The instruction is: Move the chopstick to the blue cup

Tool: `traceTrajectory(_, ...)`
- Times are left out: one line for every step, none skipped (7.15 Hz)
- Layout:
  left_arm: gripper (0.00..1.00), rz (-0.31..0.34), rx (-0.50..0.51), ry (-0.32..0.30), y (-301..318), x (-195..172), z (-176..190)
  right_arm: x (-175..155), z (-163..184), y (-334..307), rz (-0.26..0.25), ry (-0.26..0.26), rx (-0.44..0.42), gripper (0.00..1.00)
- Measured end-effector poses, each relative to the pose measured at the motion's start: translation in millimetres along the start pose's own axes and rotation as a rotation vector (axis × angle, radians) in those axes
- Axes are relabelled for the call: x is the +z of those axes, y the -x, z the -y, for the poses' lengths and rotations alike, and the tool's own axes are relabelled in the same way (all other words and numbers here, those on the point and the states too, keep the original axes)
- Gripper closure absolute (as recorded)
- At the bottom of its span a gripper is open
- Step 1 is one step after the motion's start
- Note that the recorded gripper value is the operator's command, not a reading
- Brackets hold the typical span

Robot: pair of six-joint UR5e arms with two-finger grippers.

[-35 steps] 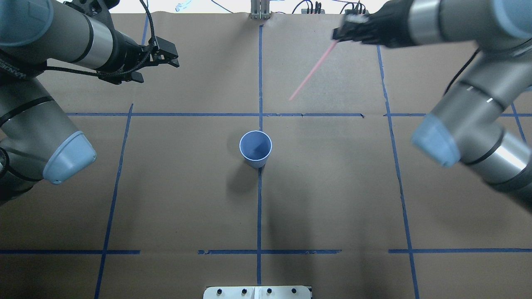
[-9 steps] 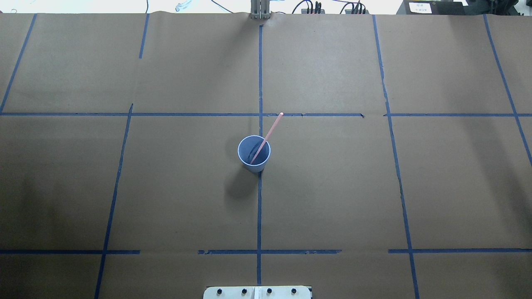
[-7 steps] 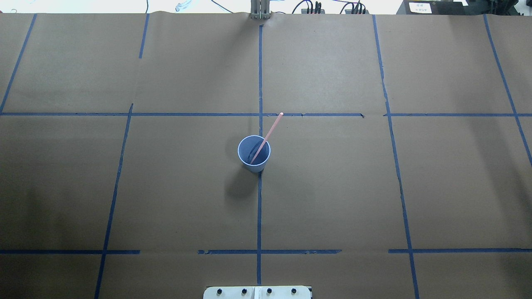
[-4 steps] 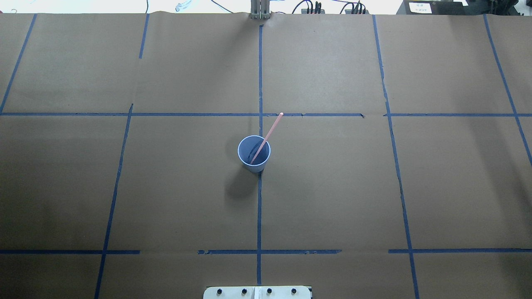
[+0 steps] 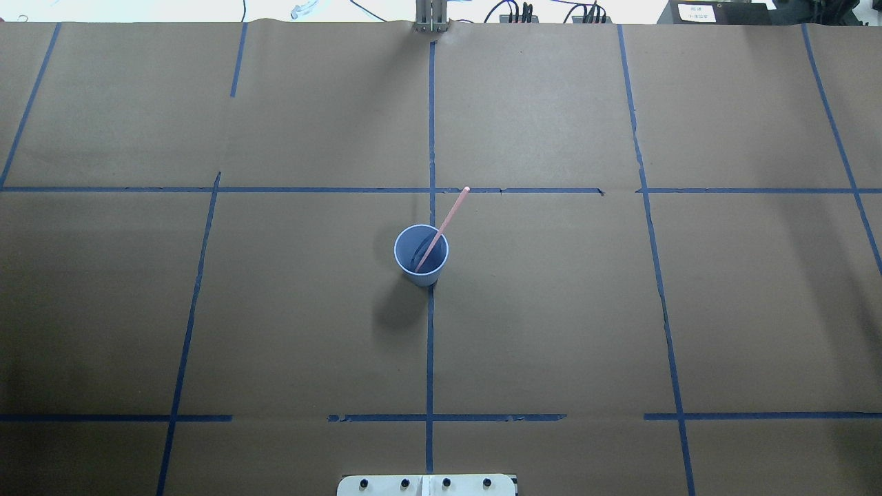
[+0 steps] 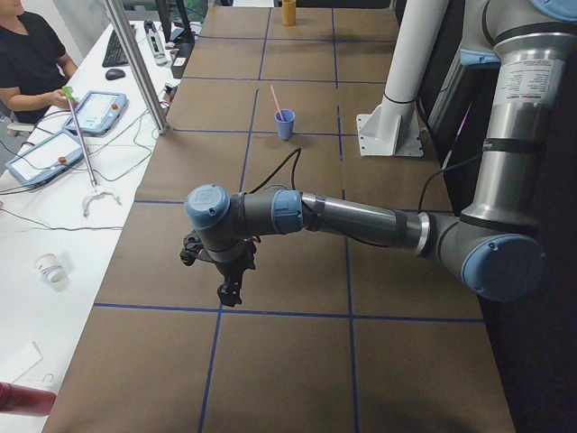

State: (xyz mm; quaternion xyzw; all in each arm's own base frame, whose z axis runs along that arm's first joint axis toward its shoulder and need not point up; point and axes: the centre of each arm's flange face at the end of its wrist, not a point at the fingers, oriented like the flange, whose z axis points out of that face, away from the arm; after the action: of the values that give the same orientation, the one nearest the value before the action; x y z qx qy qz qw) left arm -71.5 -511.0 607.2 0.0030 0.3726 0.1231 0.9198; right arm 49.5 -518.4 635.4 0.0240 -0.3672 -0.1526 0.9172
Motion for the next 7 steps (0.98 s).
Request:
traceTrajectory(0.0, -0.001, -0.004, 0.004, 5, 7, -7, 5, -12, -2, 0.003, 0.007, -0.02, 0.0)
traceTrajectory(0.0, 0.0, -0.001, 0.0, 8, 13, -13, 5, -21, 1, 0.0, 0.006, -0.031, 0.0)
traceTrajectory(0.0, 0.0, 0.003, -0.004, 9, 15, -15, 4, -27, 5, -0.001, 0.004, -0.03, 0.0)
traceTrajectory(0.0, 0.001, 0.005, -0.005, 10, 16, -16, 1, -28, 8, 0.001, 0.0, -0.005, 0.0)
traceTrajectory(0.0, 0.001, 0.007, -0.007, 10, 16, -16, 0, -27, 9, 0.002, -0.002, 0.046, 0.0)
traceTrajectory(0.0, 0.001, 0.008, -0.008, 10, 16, -16, 1, -28, 9, 0.005, -0.002, 0.088, 0.0)
traceTrajectory(0.0, 0.002, 0.009, -0.009, 9, 16, -16, 2, -29, 9, 0.007, -0.002, 0.109, 0.0)
